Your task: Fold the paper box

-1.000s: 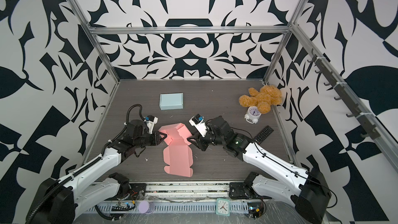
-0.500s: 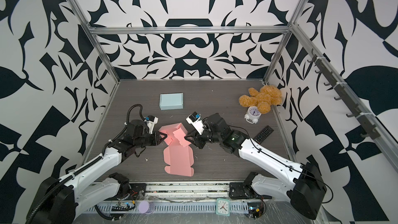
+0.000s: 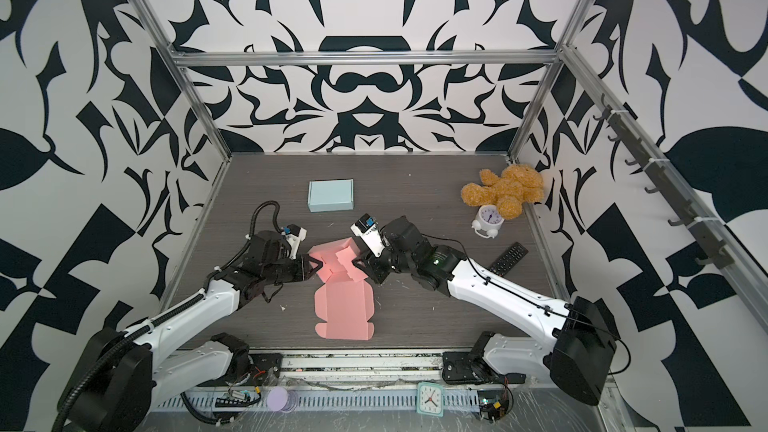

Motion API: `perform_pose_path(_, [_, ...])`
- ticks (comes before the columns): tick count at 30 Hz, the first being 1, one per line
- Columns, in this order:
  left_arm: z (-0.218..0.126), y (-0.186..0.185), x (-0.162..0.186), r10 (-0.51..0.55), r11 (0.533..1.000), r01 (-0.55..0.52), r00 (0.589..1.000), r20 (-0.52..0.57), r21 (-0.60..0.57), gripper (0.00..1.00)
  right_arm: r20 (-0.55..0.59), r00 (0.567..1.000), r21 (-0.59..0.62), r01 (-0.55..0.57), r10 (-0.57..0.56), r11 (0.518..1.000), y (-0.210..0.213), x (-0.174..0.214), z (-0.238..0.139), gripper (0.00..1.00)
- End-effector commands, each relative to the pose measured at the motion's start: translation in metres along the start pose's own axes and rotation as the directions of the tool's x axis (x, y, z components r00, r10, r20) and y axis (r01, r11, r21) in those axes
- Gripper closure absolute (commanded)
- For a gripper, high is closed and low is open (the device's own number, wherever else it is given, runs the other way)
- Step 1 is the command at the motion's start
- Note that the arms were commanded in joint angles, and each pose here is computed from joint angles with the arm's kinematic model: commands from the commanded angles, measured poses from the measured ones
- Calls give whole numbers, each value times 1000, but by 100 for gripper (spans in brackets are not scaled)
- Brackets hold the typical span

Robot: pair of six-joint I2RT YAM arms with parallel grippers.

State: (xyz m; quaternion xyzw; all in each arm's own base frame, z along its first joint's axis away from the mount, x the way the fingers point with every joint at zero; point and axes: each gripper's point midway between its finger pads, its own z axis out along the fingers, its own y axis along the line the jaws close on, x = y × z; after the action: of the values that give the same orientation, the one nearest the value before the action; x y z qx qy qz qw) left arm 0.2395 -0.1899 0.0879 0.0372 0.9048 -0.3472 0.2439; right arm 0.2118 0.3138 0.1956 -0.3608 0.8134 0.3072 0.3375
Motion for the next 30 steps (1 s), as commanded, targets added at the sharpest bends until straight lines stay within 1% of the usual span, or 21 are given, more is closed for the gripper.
perform_pose_path(1, [-2,-8,-16,-9,1000,9,999,42,12,98,41,999,75,32,-35,997,-3,-21,-5,64])
perform_pose_path(9, [0,-8,-17,-35,999,34,999,41,16,98,25,997,118,68,-71,991,8,-25,7,65])
perform_pose_path(13, [-1,-7,-18,-37,999,36,998,53,9,98,0,996,178,91,-92,980,11,-29,13,65])
perform_pose_path(19, [-2,-6,-20,-41,999,41,997,58,-2,98,-46,993,263,118,-109,958,9,-29,21,64])
perform_pose_path(20, [-2,-5,-20,-44,999,44,997,60,-5,98,-49,992,304,124,-114,944,4,-30,20,64])
perform_pose_path(30, [0,-4,-22,-59,998,60,996,62,-15,98,-90,984,411,175,-152,894,7,-36,28,64])
